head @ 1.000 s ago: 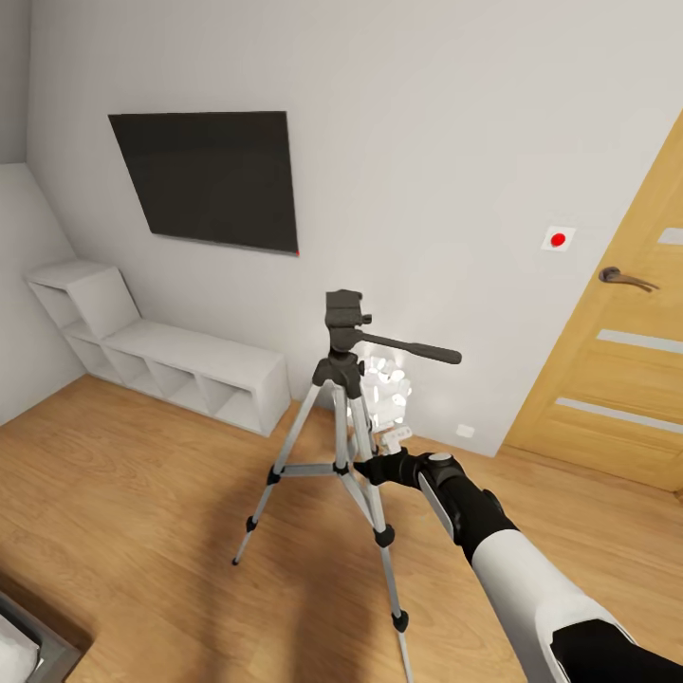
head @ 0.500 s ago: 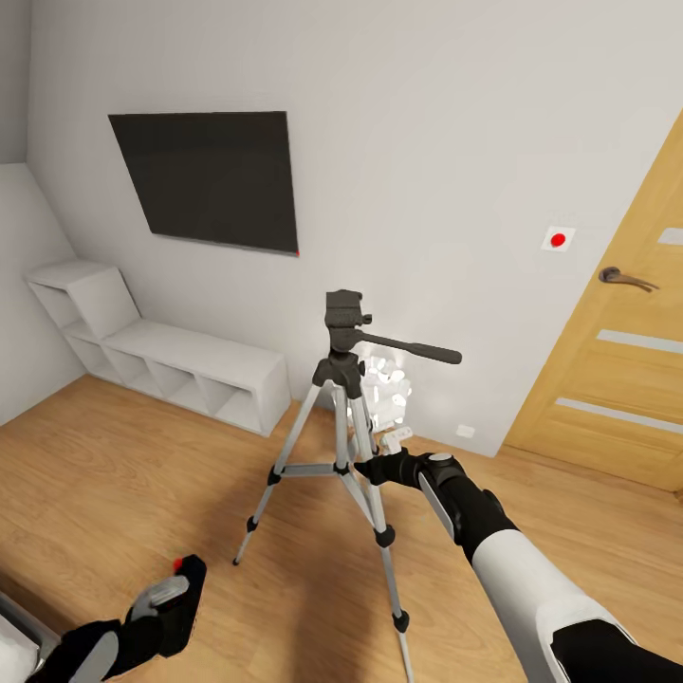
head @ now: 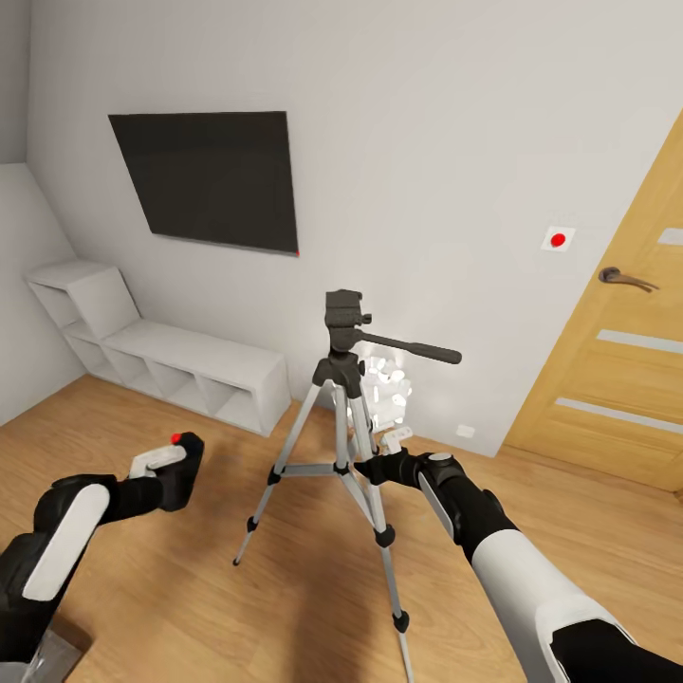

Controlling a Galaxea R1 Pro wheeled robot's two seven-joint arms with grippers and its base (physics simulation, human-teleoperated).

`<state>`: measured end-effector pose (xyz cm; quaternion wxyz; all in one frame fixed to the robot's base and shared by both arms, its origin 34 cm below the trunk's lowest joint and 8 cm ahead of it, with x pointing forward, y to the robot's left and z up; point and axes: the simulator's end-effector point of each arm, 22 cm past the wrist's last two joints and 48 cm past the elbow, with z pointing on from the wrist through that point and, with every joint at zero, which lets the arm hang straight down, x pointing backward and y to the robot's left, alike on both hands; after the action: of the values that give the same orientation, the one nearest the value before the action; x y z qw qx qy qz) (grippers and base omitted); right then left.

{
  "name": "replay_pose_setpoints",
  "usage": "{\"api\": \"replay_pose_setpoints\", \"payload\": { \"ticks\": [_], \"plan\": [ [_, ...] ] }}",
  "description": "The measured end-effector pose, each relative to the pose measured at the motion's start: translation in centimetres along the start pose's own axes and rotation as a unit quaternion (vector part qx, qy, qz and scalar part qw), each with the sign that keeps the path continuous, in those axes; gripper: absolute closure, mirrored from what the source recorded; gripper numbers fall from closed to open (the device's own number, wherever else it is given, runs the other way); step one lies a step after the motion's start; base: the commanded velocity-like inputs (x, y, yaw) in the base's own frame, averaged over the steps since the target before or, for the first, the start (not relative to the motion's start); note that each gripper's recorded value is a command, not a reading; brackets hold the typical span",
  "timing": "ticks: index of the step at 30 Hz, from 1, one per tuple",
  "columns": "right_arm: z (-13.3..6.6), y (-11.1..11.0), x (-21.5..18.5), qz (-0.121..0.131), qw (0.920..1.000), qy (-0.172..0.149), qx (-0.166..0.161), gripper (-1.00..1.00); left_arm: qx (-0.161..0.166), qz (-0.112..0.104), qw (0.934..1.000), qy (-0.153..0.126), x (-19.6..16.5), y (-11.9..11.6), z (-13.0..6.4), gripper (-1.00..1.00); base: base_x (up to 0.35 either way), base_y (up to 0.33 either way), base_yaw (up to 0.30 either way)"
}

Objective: Attach the digital camera to the camera tripod in the bedroom.

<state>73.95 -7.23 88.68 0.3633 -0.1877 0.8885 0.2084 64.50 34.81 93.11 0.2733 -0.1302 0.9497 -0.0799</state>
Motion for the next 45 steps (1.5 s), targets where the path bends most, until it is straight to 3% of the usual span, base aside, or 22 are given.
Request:
{"api": "replay_pose_setpoints", "payload": {
  "ticks": [3,4,5,7,11,12,13,14,15,20,21,23,25,28,36,45],
  "plan": [
    [0.0,0.0,0.0,0.0,1.0,0.0,0.0,1.0,0.021,-0.01,0.9992,-0.033,-5.4,-1.6,-0.8,1.0,0.0,0.0,0.0],
    [0.0,0.0,-0.1,0.0,1.0,0.0,0.0,1.0,0.038,-0.034,0.9978,-0.041,-9.4,-2.5,-0.6,1.0,0.0,0.0,0.0],
    [0.0,0.0,0.0,0.0,1.0,0.0,0.0,1.0,0.057,-0.039,0.9957,-0.062,-12.3,-3.9,-1.7,1.0,0.0,0.0,0.0],
    [0.0,0.0,-0.1,0.0,1.0,0.0,0.0,1.0,0.064,-0.053,0.9944,-0.065,-15.0,-4.4,-1.7,1.0,0.0,0.0,0.0],
    [0.0,0.0,0.0,0.0,1.0,0.0,0.0,1.0,0.098,-0.075,0.9886,-0.086,-21.1,-7.1,-3.4,1.0,0.0,0.0,0.0],
    [0.0,0.0,0.0,0.0,1.0,0.0,0.0,1.0,0.113,-0.081,0.986,-0.092,-22.5,-8.1,-4.1,1.0,0.0,0.0,0.0],
    [0.0,0.0,0.0,-0.001,1.0,0.0,0.0,1.0,0.125,-0.11,0.9844,-0.056,-24.3,-10.0,-2.8,1.0,0.0,0.0,0.0],
    [0.0,0.0,-0.1,-0.001,1.0,0.0,0.0,1.0,0.144,-0.116,0.9805,-0.067,-28.7,-12.6,-5.0,1.0,0.0,0.0,0.0],
    [-0.1,0.0,0.0,0.0,1.0,0.0,0.0,1.0,0.178,-0.11,0.9723,-0.105,-32.9,-15.6,-9.1,1.0,0.0,0.0,0.0],
    [0.0,0.0,0.0,-0.001,1.0,0.0,-0.001,1.0,0.199,-0.092,0.9706,-0.099,-36.5,-22.8,-12.6,1.0,0.0,0.0,0.0],
    [-0.1,0.0,0.0,-0.001,1.0,0.0,-0.001,1.0,0.215,-0.092,0.9671,-0.099,-37.0,-24.5,-13.7,1.0,0.0,0.0,0.0],
    [0.0,0.0,0.0,-0.001,1.0,0.0,-0.001,1.0,0.212,-0.08,0.9691,-0.098,-37.5,-26.3,-14.6,1.0,0.0,0.0,0.0],
    [0.0,0.0,0.0,-0.002,1.0,0.0,-0.001,1.0,0.223,-0.059,0.9684,-0.095,-37.7,-30.3,-16.3,1.0,0.0,0.0,0.0],
    [0.0,0.0,-0.1,-0.002,1.0,0.0,-0.001,1.0,0.224,-0.031,0.9696,-0.093,-37.0,-33.6,-17.1,1.0,0.0,0.0,0.0],
    [0.0,0.0,-0.1,-0.002,1.0,0.0,-0.001,1.0,0.203,0.021,0.9742,-0.097,-35.9,-36.2,-17.3,1.0,0.0,0.0,0.0],
    [0.0,0.0,-0.1,-0.002,1.0,0.0,-0.001,1.0,0.207,0.041,0.9715,-0.107,-35.8,-37.8,-18.2,1.0,0.0,0.0,0.0]
  ]
}}
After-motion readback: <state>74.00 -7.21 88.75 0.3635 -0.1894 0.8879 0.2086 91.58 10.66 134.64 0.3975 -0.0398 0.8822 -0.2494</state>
